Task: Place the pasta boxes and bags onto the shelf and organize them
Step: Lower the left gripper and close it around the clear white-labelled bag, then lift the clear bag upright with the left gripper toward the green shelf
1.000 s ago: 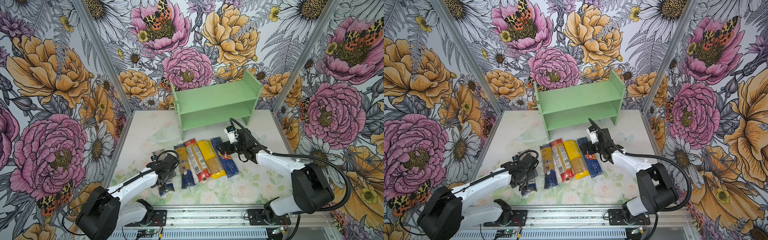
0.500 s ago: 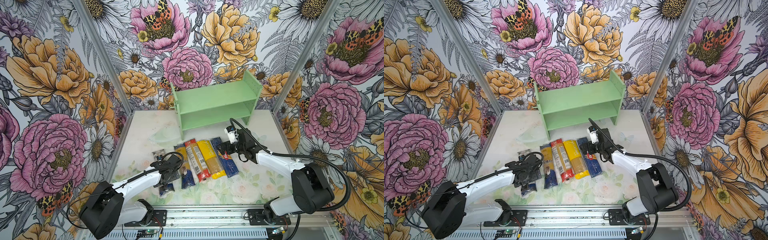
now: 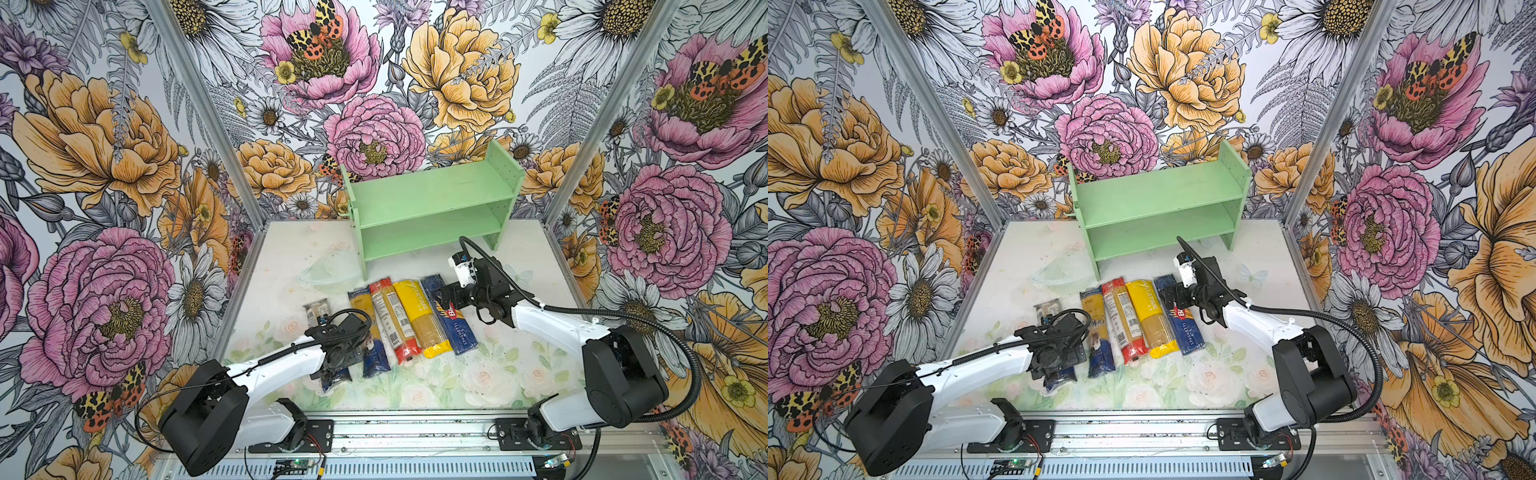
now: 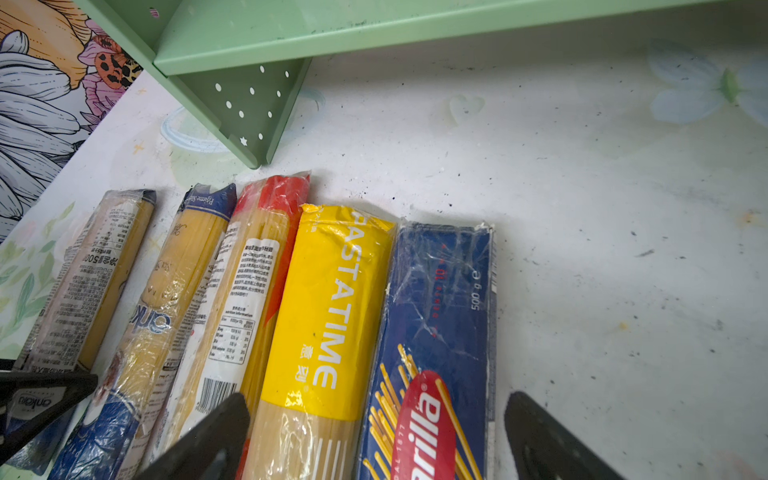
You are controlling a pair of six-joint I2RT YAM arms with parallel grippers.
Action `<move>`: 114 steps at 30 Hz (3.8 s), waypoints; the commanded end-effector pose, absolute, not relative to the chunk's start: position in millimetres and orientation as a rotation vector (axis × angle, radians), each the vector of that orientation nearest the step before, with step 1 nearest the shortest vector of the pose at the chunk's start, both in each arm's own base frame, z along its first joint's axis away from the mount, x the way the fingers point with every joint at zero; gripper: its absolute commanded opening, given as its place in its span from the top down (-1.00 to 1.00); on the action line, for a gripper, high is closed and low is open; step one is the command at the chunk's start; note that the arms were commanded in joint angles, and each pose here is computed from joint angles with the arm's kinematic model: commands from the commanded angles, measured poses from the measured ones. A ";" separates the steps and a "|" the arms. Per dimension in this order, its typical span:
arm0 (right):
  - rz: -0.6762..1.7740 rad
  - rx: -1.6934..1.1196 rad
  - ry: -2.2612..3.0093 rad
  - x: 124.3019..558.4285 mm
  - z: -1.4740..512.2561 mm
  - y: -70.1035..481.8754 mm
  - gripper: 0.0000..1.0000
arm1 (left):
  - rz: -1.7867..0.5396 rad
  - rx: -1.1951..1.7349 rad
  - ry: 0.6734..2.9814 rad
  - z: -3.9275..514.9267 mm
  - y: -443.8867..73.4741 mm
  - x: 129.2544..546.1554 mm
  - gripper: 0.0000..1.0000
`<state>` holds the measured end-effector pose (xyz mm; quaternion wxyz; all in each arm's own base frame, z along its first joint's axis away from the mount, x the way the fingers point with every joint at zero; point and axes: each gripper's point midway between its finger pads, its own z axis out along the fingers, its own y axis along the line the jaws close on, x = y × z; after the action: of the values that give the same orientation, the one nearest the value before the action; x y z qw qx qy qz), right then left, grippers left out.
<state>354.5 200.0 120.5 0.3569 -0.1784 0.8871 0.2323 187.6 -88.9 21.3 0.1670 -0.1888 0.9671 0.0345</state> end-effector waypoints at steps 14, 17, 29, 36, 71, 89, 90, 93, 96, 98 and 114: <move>0.603 -0.472 2.280 359.7 122.5 205.7 -0.96 | 0.058 -0.693 2.736 13.6 -78.4 167.8 -0.69; 0.605 -0.472 2.279 359.4 123.1 206.2 -0.96 | 0.065 -0.686 2.739 13.6 -79.0 168.9 -0.33; 0.601 -0.471 2.279 357.2 123.7 205.1 -0.94 | 0.079 -0.674 2.730 14.9 -78.5 171.9 0.28; 0.598 -0.475 2.275 361.1 127.3 206.8 -0.93 | 0.046 -0.666 2.712 22.6 -80.7 178.6 1.00; 0.520 -0.470 2.295 360.6 135.0 193.7 -0.92 | -0.356 -0.753 2.398 117.0 -85.5 217.5 1.00; 0.494 -0.457 2.331 362.5 126.3 186.6 -0.92 | -0.385 -0.740 2.215 181.1 -79.6 240.5 1.00; 0.494 -0.457 2.330 362.9 126.7 186.3 -0.92 | -0.380 -0.734 2.203 186.3 -78.7 241.9 1.00; 0.489 -0.453 2.335 363.2 126.0 184.1 -0.92 | -0.354 -0.713 2.170 201.6 -74.8 246.9 1.00; 0.485 -0.447 2.338 363.4 125.8 182.1 -0.92 | -0.339 -0.682 2.130 220.3 -72.5 251.8 1.00; 0.483 -0.445 2.339 363.4 126.5 181.2 -0.92 | -0.328 -0.661 2.093 236.4 -70.1 255.0 1.00; 0.475 -0.438 2.356 363.2 124.9 178.7 -0.92 | -0.268 -0.481 1.871 348.5 -62.0 270.8 1.00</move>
<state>353.6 180.3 112.4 0.3272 -0.1691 0.9103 0.1888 255.9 -68.6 284.5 0.4721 -0.1986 0.8533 -0.0977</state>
